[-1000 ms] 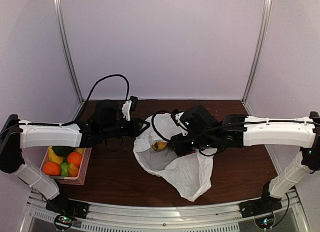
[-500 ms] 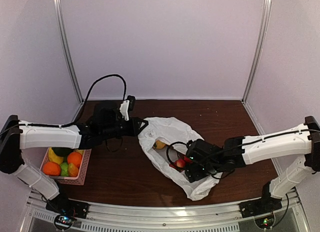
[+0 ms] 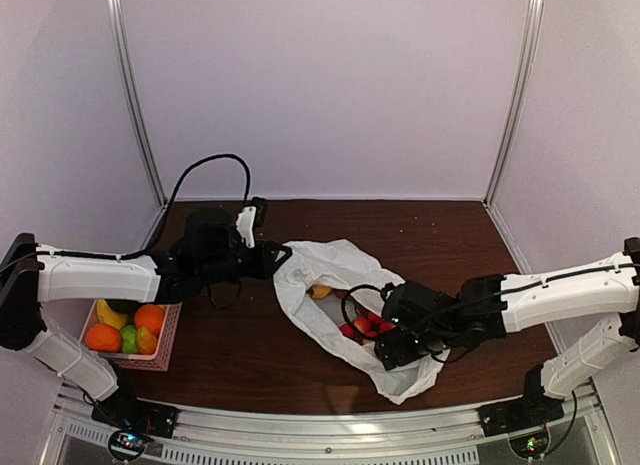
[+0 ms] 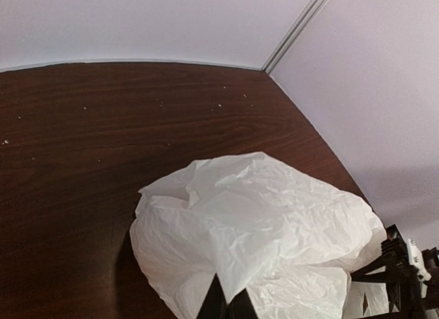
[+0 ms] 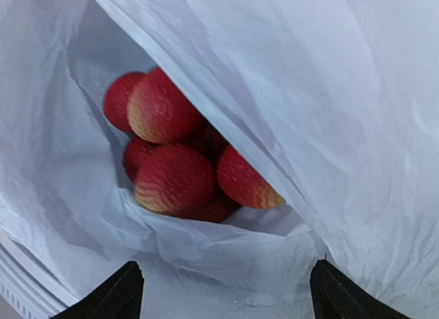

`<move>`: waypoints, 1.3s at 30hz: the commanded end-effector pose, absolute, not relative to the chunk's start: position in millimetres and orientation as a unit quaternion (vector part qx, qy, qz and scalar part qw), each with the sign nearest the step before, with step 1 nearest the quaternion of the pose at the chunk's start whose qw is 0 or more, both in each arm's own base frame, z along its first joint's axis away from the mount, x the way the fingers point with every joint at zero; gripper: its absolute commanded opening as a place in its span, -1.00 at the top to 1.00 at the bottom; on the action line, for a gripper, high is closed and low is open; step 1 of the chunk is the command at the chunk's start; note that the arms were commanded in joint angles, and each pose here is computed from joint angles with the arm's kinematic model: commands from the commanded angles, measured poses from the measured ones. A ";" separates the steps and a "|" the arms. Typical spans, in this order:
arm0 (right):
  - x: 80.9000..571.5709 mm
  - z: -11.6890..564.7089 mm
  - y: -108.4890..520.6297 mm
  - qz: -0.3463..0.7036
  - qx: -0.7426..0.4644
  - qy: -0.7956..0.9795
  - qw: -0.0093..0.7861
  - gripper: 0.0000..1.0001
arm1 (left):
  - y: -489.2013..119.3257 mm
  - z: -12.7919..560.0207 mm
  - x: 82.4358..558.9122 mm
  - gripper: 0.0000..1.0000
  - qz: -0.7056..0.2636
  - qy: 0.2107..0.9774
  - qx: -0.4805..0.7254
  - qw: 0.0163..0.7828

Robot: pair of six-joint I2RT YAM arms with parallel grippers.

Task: Untie the knot of the plastic bag and take out the fruit
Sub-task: Adjust the bag opening on the takeout bag, then reach into the gripper in the takeout bag, then pick up the fake fruit from the takeout bag.

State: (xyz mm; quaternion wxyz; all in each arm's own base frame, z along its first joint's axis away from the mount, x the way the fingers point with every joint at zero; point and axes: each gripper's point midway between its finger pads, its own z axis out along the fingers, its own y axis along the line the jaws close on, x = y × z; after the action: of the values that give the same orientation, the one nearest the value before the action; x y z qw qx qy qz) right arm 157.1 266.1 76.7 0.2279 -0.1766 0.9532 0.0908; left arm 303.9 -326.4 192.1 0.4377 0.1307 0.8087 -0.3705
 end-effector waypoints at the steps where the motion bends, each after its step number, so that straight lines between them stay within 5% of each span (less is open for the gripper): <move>1: 172.6 121.2 288.2 0.113 -0.187 0.936 0.275 -0.72 | -330.5 201.3 297.0 1.00 -0.382 0.790 0.174 0.448; 5: 188.3 140.9 305.3 0.110 -0.195 0.925 0.307 -0.69 | -332.7 200.6 294.7 1.00 -0.386 0.789 0.181 0.443; 18: 237.2 124.8 357.5 0.105 -0.212 0.919 0.315 -0.09 | -339.8 202.3 299.7 1.00 -0.392 0.792 0.175 0.434; 39: 306.9 58.2 335.9 -0.026 -0.220 0.928 0.301 0.05 | -341.4 191.0 301.5 1.00 -0.385 0.802 0.174 0.422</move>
State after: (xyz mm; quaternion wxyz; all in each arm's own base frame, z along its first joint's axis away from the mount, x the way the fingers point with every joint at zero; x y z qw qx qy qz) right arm 297.3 341.3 63.5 0.2923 -0.2169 0.9314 0.0086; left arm 295.1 -336.6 176.5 0.4112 0.1736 0.8129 -0.3742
